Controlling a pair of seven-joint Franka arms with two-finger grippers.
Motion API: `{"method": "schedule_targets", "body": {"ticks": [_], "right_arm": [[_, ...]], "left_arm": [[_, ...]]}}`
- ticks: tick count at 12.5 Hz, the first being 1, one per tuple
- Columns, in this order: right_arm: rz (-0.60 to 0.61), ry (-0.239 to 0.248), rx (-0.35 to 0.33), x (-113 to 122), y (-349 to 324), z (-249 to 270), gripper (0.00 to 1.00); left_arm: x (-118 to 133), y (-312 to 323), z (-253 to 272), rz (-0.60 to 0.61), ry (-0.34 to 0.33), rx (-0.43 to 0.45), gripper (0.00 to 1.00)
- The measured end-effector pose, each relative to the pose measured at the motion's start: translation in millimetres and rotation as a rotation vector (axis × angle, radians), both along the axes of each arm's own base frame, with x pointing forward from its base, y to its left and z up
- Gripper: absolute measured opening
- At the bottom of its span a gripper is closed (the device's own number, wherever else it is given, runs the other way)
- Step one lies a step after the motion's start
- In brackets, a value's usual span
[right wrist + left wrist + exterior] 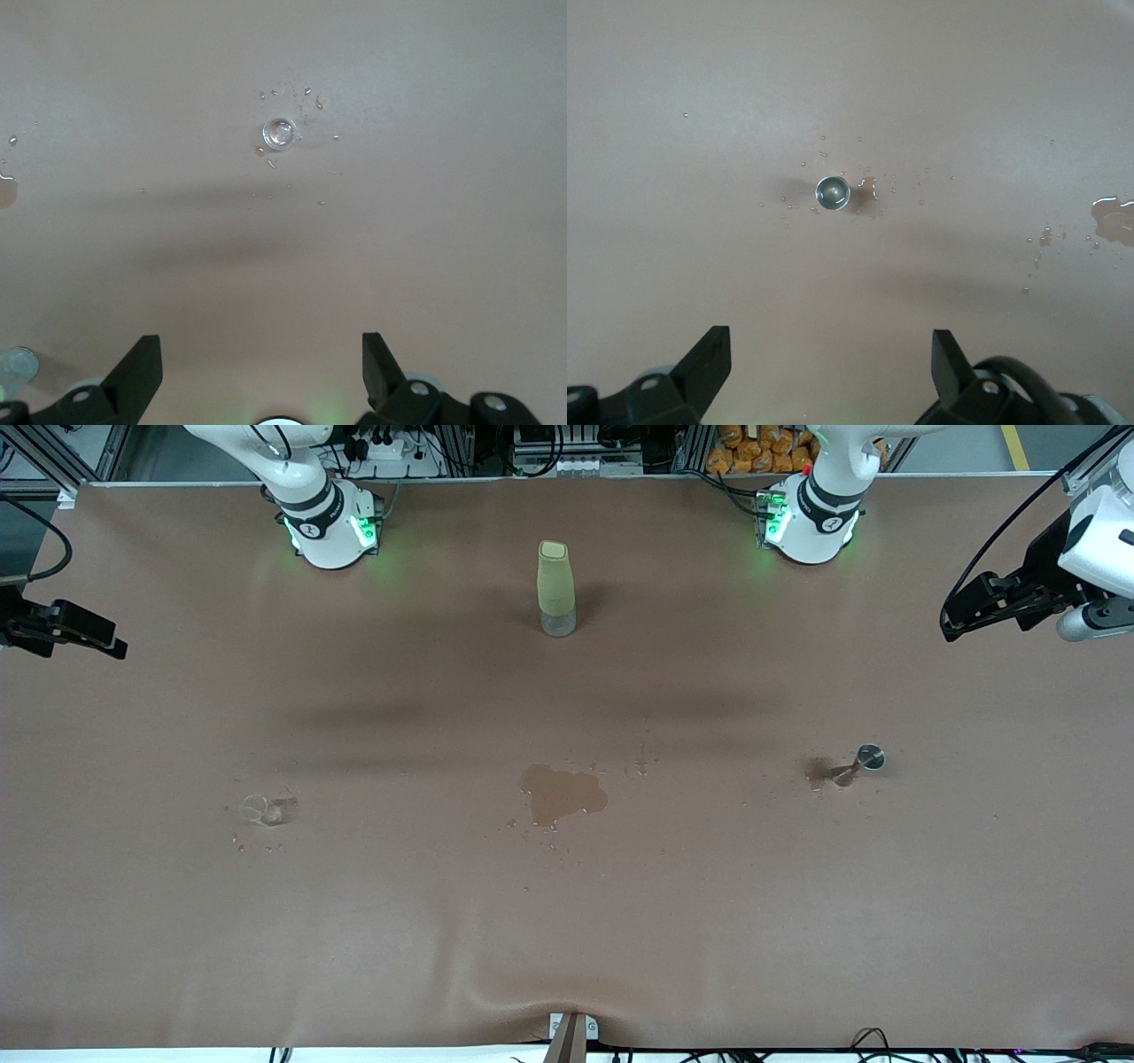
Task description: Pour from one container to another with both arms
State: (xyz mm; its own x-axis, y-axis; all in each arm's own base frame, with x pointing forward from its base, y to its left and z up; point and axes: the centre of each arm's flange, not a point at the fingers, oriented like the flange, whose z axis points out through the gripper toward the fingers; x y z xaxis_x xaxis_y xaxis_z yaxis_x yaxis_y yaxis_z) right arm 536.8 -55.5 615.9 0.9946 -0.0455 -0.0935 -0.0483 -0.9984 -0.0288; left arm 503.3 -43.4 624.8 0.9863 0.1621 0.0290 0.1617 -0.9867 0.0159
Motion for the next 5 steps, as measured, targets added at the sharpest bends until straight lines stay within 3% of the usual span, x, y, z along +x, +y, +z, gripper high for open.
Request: {"method": "schedule_targets", "body": {"ticks": [5], "right_arm": [[0.019,-0.008,-0.019,-0.4,-1.2,4.2,1.0]], "left_arm": [[-3.9,-0.7,10.9,-0.001,-0.02,0.0,1.0]]}}
